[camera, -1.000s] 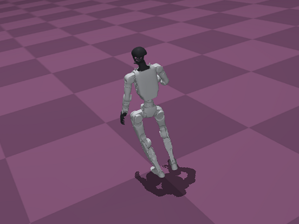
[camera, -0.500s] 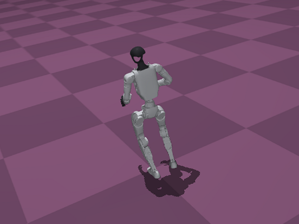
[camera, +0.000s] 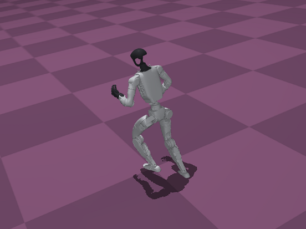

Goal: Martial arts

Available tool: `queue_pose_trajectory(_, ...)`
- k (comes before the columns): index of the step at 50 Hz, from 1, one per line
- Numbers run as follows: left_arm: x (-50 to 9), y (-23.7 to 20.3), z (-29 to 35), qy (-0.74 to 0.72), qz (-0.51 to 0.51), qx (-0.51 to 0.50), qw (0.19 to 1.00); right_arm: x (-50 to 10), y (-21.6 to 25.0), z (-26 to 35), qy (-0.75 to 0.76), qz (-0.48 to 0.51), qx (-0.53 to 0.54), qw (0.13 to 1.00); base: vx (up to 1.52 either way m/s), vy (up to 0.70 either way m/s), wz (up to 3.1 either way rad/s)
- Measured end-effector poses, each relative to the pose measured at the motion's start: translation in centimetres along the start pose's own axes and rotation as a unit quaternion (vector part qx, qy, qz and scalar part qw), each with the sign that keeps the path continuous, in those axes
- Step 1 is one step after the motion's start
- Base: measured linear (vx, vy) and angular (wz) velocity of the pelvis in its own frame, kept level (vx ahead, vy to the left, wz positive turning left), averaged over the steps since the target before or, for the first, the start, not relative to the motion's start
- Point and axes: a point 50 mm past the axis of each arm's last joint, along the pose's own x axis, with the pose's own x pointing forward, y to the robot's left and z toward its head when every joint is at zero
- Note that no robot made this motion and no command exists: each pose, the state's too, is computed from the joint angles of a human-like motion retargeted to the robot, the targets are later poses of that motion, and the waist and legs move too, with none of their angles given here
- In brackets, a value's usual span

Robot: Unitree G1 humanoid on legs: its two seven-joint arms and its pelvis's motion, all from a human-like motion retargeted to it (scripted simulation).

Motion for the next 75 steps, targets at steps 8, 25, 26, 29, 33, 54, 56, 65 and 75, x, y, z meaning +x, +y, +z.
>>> queue_pose_trajectory(8, -25.6, 9.4, -15.3, 0.654, -0.076, 0.188, 0.729, 2.5, -3.3, 2.0, -0.023, -0.051, 0.052, 0.997, 0.26, 0.09, 0.44)
queue_pose_trajectory(25, -27.0, 5.0, -17.9, 0.728, -0.132, 0.128, 0.661, -3.0, 3.8, -6.9, 0.218, 0.163, 0.071, 0.96, 0.36, -0.01, 0.98)
queue_pose_trajectory(26, -25.2, 4.6, -18.2, 0.705, -0.119, 0.122, 0.689, -3.5, 3.9, -7.4, 0.231, 0.163, 0.074, 0.956, 0.41, -0.15, 1.3)
queue_pose_trajectory(29, -19.9, 3.6, -18.7, 0.629, -0.081, 0.098, 0.767, -4.8, 4.1, -8.8, 0.273, 0.16, 0.084, 0.945, 0.39, -0.18, 1.23)
queue_pose_trajectory(33, -13.6, 2.9, -18.0, 0.529, -0.05, 0.067, 0.845, -6.3, 4.1, -10.5, 0.326, 0.152, 0.099, 0.928, 0.36, -0.19, 0.97)
queue_pose_trajectory(54, -24.3, 3.9, -18.9, 0.724, -0.036, 0.016, 0.689, -8.8, 7.3, -11.7, 0.423, 0.172, 0.195, 0.868, 0.25, -0.12, 0.66)
queue_pose_trajectory(56, -26.2, 4.1, -18.5, 0.748, -0.038, 0.018, 0.662, -8.6, 7.6, -11.4, 0.419, 0.175, 0.201, 0.868, 0.18, -0.03, 0.42)
queue_pose_trajectory(65, -31.1, 3.7, -17.1, 0.795, -0.057, 0.027, 0.603, -8.6, 8.7, -10.7, 0.41, 0.191, 0.207, 0.868, 0.15, 0.01, 0.34)
queue_pose_trajectory(75, -31.5, 2.2, -17.0, 0.784, -0.089, 0.038, 0.613, -9.2, 9.2, -10.7, 0.41, 0.202, 0.197, 0.867, 0.09, 0.04, 0.28)
